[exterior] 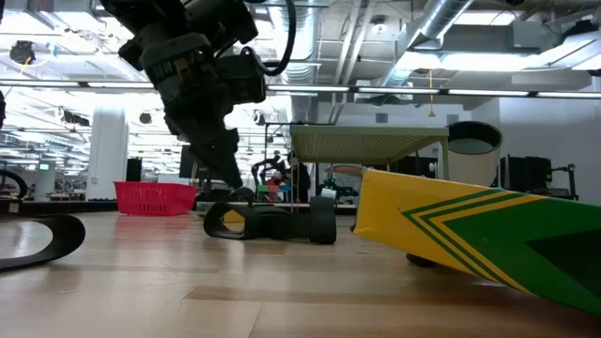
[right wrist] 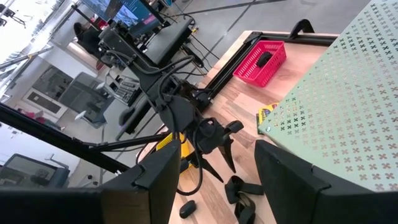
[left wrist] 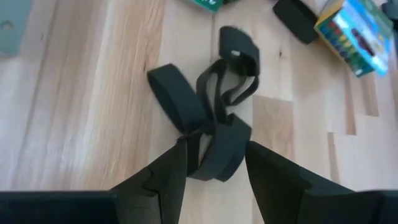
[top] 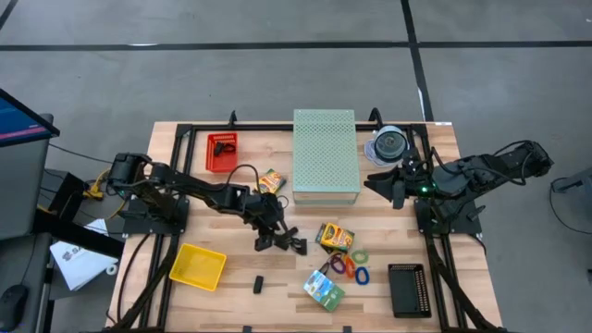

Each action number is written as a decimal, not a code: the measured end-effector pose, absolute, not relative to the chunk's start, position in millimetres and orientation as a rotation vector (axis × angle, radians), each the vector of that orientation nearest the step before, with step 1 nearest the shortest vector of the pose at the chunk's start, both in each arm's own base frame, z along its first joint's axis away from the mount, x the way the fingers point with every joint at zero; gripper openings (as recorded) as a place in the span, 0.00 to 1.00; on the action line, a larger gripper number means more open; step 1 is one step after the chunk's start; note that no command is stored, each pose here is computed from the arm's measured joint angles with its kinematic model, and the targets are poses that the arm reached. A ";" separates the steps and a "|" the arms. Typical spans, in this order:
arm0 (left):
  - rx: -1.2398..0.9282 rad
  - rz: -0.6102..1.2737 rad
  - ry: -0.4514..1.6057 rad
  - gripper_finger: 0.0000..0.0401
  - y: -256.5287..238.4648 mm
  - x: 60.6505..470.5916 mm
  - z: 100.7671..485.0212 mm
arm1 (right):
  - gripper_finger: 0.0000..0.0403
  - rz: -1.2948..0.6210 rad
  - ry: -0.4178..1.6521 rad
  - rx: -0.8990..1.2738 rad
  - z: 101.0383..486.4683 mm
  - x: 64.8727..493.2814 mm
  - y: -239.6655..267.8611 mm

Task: Pick & Place Office Desk Supplies
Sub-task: Put the black rubber band into the red bin

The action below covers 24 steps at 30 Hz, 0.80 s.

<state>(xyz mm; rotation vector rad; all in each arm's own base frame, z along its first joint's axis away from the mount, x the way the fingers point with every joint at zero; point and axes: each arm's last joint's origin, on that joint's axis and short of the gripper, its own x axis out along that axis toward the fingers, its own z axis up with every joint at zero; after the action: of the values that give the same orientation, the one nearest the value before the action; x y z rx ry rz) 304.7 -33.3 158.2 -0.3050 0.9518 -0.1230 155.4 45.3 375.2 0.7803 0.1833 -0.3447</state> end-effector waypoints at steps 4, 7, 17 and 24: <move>-0.300 -0.130 0.957 0.40 -33.6 306.7 153.2 | 0.50 -0.348 0.182 0.779 375.1 155.4 45.2; -0.311 -0.152 0.976 0.40 -34.5 307.3 148.9 | 0.50 -0.349 0.182 0.779 375.1 155.4 45.2; -0.336 -0.167 0.978 0.38 -36.1 311.5 141.6 | 0.50 -0.352 0.188 0.775 374.4 155.2 45.1; -0.346 -0.170 0.987 0.17 -35.0 311.0 140.5 | 0.50 -0.352 0.188 0.775 374.4 155.2 45.1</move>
<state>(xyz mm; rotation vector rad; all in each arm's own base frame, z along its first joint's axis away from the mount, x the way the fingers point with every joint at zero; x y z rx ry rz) 311.0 -35.0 140.5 -0.3465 0.9867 -0.1705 155.2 45.1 374.4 0.7749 0.1876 -0.3519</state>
